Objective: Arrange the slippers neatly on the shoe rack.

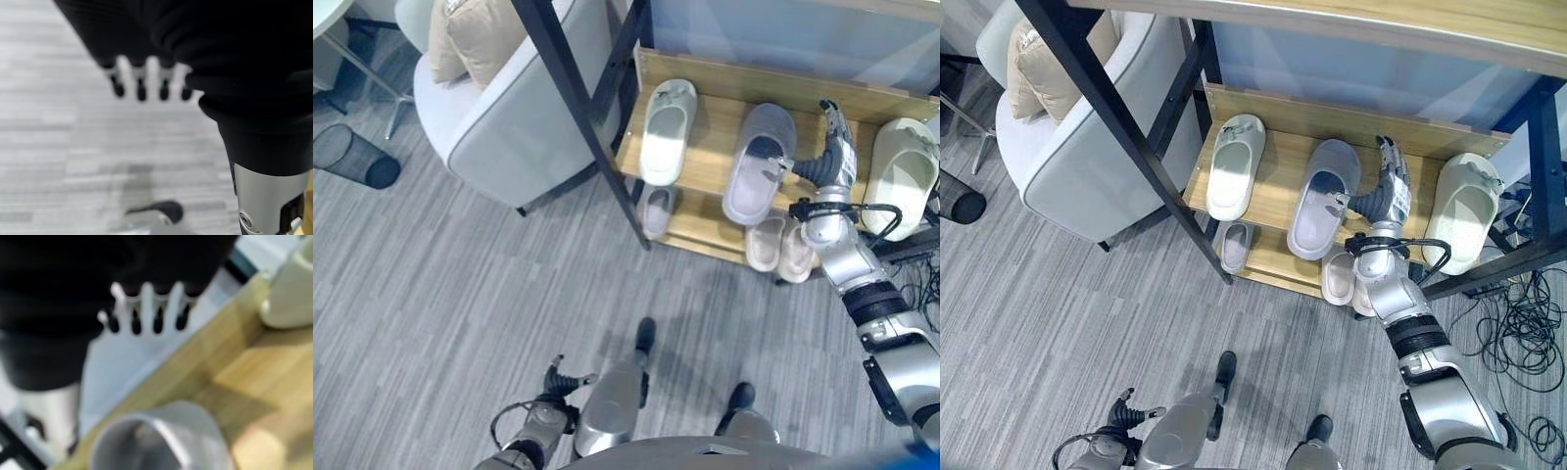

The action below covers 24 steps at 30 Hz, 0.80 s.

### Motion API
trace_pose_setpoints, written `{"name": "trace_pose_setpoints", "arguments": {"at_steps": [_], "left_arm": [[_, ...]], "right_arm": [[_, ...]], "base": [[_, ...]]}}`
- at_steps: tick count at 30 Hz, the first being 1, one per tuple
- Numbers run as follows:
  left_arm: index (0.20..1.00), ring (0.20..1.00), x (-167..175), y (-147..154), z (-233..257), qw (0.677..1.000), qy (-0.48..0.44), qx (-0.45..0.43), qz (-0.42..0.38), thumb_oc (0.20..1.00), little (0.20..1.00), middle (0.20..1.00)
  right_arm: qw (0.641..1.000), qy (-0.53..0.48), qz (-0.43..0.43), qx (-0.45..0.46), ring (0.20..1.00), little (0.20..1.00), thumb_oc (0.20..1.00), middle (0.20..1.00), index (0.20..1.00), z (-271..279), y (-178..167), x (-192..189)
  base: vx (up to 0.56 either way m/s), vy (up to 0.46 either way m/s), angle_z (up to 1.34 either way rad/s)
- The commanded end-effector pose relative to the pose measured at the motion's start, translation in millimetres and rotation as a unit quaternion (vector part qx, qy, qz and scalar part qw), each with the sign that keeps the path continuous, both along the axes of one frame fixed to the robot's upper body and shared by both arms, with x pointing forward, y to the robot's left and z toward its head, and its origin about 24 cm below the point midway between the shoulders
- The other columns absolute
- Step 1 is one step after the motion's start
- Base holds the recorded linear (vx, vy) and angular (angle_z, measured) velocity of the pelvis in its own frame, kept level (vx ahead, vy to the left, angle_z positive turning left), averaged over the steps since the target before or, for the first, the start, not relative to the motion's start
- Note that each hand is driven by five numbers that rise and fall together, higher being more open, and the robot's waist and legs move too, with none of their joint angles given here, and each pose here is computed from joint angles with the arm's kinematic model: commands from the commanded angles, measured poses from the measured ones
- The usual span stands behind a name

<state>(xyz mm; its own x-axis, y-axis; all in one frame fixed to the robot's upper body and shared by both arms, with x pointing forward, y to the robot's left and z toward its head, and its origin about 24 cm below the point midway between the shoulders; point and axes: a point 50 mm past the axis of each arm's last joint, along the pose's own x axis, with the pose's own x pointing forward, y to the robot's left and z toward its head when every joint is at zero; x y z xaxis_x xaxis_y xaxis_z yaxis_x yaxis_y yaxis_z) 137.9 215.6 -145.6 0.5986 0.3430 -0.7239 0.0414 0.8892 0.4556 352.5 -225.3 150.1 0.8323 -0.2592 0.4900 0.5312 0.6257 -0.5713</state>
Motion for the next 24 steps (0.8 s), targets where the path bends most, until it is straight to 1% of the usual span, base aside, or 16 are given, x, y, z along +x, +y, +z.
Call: {"name": "trace_pose_setpoints", "arguments": {"at_steps": [1, 4, 5, 7, 9, 12, 15, 19, 22, 24], "left_arm": [[1.0, 1.0, 10.7, 7.5, 4.9, 1.0, -0.014, 0.016, 0.008, 1.0, 1.0, 1.0], [1.0, 1.0, 13.5, 16.8, 7.8, 0.999, -0.019, 0.024, 0.024, 1.0, 1.0, 1.0], [1.0, 1.0, 14.9, 21.5, 9.5, 0.999, -0.02, 0.031, 0.023, 1.0, 1.0, 1.0], [1.0, 1.0, 19.0, 19.3, 10.8, 0.999, -0.024, 0.036, 0.01, 1.0, 1.0, 1.0], [1.0, 1.0, 23.3, 15.9, 12.0, 0.999, -0.032, 0.032, 0.003, 1.0, 1.0, 1.0], [1.0, 1.0, 19.1, 14.3, 10.0, 0.999, -0.025, 0.029, -0.006, 1.0, 1.0, 1.0], [1.0, 1.0, 11.9, 17.9, 7.5, 0.999, -0.013, 0.031, 0.0, 1.0, 1.0, 1.0], [1.0, 1.0, 10.7, 24.6, 8.4, 0.999, -0.007, 0.043, -0.004, 1.0, 1.0, 1.0], [1.0, 1.0, 7.4, 21.4, 6.2, 0.999, -0.001, 0.039, -0.015, 1.0, 1.0, 1.0], [1.0, 1.0, 6.2, 20.7, 5.5, 0.999, 0.002, 0.039, -0.017, 1.0, 1.0, 1.0]], "right_arm": [[0.999, -0.04, 0.014, 0.003, 1.0, 1.0, 1.0, 1.0, 1.0, 19.0, -1.0, 1.1], [0.999, -0.023, 0.023, -0.005, 1.0, 1.0, 1.0, 1.0, 1.0, 15.8, 4.5, 6.3], [0.999, -0.022, 0.024, -0.026, 1.0, 1.0, 1.0, 1.0, 1.0, 20.0, 5.7, 8.4], [0.999, -0.018, 0.009, -0.041, 1.0, 1.0, 1.0, 1.0, 1.0, 21.4, 2.0, 10.5], [1.0, -0.006, -0.003, -0.02, 1.0, 1.0, 1.0, 1.0, 1.0, 17.9, -2.7, 13.6], [1.0, 0.02, -0.025, -0.002, 1.0, 1.0, 1.0, 1.0, 1.0, 9.4, -12.7, 17.1], [0.998, 0.029, -0.053, 0.002, 1.0, 1.0, 1.0, 1.0, 1.0, 17.5, -23.8, 25.5], [0.998, 0.025, -0.06, 0.009, 1.0, 1.0, 1.0, 1.0, 1.0, 30.0, -28.1, 30.9], [0.998, 0.007, -0.06, 0.009, 1.0, 1.0, 1.0, 1.0, 1.0, 46.0, -28.6, 34.7], [0.998, 0.01, -0.059, 0.017, 1.0, 1.0, 1.0, 1.0, 1.0, 45.6, -27.4, 36.2]], "base": [[0.02, 0.004, 0.12], [0.01, 0.001, 0.03], [0.0, 0.0, 0.0], [-0.03, 0.001, 0.11], [-0.03, 0.001, 0.17], [0.0, 0.026, 0.18], [0.0, 0.044, 0.01], [0.0, 0.006, 0.02], [-0.01, 0.013, 0.19], [0.0, 0.016, 0.08]]}}
